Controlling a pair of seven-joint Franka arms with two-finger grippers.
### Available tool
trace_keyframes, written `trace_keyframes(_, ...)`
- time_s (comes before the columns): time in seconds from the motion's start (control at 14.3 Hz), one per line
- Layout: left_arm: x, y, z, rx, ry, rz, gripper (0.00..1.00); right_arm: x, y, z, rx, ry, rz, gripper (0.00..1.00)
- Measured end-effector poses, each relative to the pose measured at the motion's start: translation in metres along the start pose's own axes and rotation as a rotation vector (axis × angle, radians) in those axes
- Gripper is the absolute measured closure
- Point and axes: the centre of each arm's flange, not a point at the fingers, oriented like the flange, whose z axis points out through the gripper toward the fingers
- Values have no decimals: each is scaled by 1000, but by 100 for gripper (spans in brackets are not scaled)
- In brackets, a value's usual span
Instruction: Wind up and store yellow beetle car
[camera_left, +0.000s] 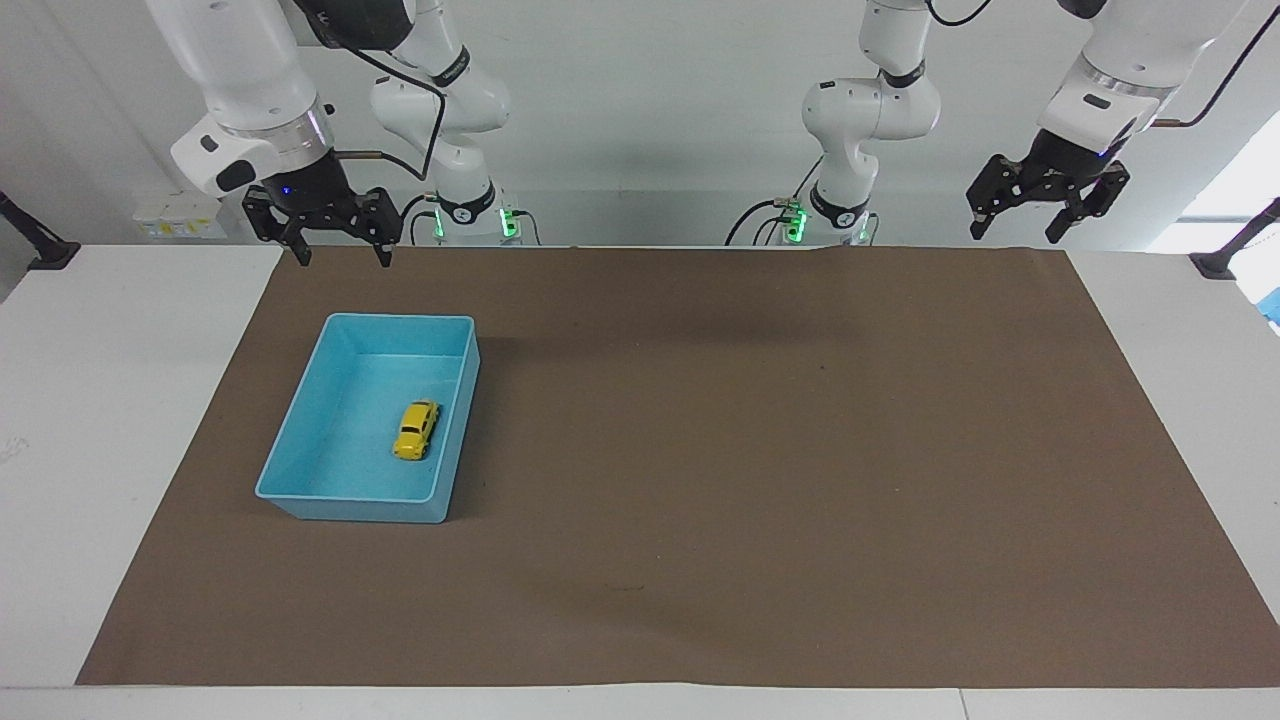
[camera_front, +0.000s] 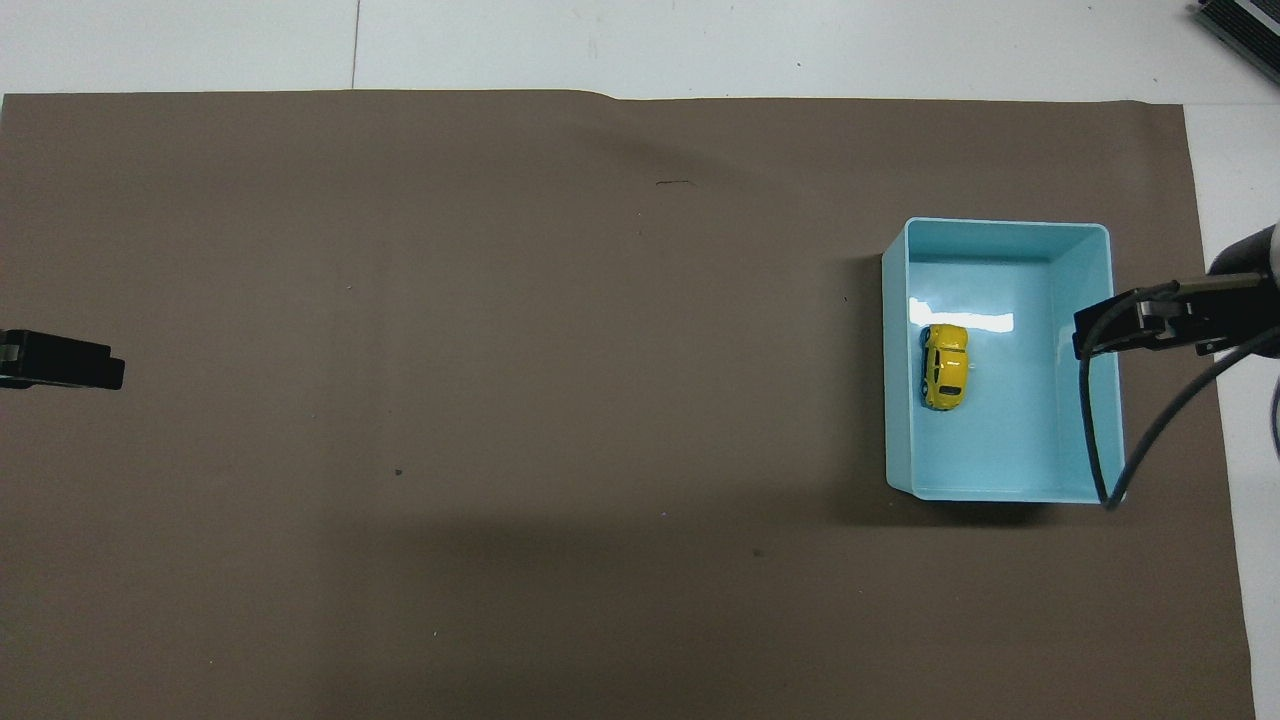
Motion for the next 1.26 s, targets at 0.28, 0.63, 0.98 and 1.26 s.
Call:
trace_keyframes(0.28, 0, 0, 0, 0, 0, 0, 0, -8, 2, -20, 0, -18, -2, 0)
trace_keyframes(0.63, 0, 0, 0, 0, 0, 0, 0, -6, 5, -22, 24, -20, -10, 0)
trace_keyframes(0.98, 0, 0, 0, 0, 0, 0, 0, -4, 6, -23, 39, -13, -7, 0)
trace_keyframes(1.26, 0, 0, 0, 0, 0, 0, 0, -5, 5, -24, 40, -10, -8, 0)
